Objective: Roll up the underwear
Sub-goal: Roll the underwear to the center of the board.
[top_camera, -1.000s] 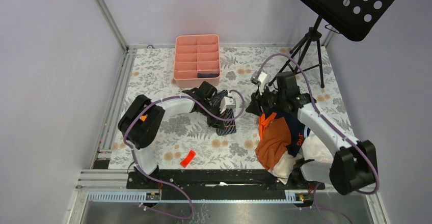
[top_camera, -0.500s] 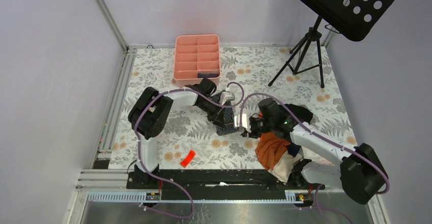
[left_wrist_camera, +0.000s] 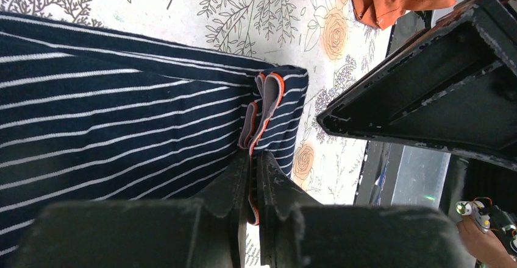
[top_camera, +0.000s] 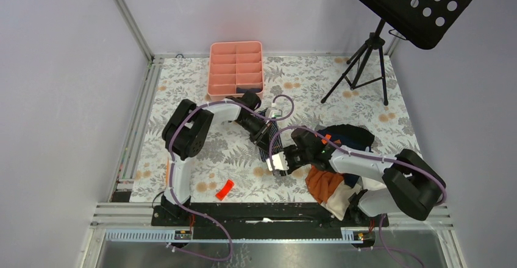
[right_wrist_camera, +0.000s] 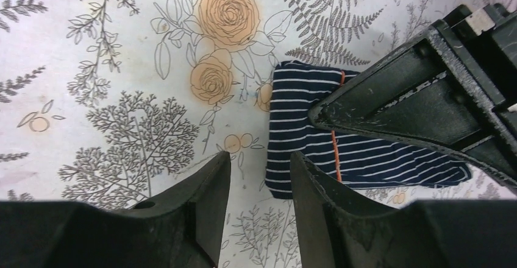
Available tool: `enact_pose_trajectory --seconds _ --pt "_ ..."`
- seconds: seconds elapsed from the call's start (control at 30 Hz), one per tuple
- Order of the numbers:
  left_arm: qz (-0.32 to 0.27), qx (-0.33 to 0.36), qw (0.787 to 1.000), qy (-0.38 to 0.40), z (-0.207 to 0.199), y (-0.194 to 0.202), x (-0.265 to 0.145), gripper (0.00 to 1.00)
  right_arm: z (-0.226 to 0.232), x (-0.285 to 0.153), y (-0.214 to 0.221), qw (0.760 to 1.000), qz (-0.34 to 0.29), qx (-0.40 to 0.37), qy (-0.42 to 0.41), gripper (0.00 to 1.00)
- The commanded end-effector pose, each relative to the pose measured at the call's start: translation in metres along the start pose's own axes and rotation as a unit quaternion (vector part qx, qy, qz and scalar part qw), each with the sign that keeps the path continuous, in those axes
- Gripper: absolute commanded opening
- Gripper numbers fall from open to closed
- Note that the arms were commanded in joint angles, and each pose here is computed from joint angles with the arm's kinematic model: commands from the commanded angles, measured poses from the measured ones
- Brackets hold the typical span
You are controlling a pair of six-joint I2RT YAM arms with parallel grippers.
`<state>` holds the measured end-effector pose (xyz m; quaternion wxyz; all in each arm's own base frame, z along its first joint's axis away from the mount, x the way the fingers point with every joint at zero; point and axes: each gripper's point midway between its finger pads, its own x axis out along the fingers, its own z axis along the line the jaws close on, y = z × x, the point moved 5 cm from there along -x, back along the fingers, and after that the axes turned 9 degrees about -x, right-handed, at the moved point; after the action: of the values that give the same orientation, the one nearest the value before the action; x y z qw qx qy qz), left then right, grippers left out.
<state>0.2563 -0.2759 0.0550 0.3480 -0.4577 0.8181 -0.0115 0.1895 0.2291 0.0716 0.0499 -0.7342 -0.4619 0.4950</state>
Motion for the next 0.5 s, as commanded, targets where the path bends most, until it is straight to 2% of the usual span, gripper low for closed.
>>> enact_pose_trajectory --seconds 0.0,0.37,0.4,0.47 --pt "0.03 -0.003 0.998 -0.058 0.031 0.014 0.007 0.08 -0.016 0.005 -0.002 0.998 0.006 -0.051 0.029 0.49" --pt "0.033 -0.004 0.997 -0.066 0.034 0.013 0.005 0.14 0.002 0.028 0.035 0.995 0.069 -0.073 0.008 0.51" --pt "0.032 -0.003 0.997 -0.067 0.034 0.012 0.005 0.15 0.008 0.03 0.039 0.994 0.075 -0.079 -0.01 0.48" --pt "0.029 0.0 0.997 -0.071 0.034 0.009 0.002 0.2 0.02 0.033 0.045 0.992 0.085 -0.074 -0.051 0.35"
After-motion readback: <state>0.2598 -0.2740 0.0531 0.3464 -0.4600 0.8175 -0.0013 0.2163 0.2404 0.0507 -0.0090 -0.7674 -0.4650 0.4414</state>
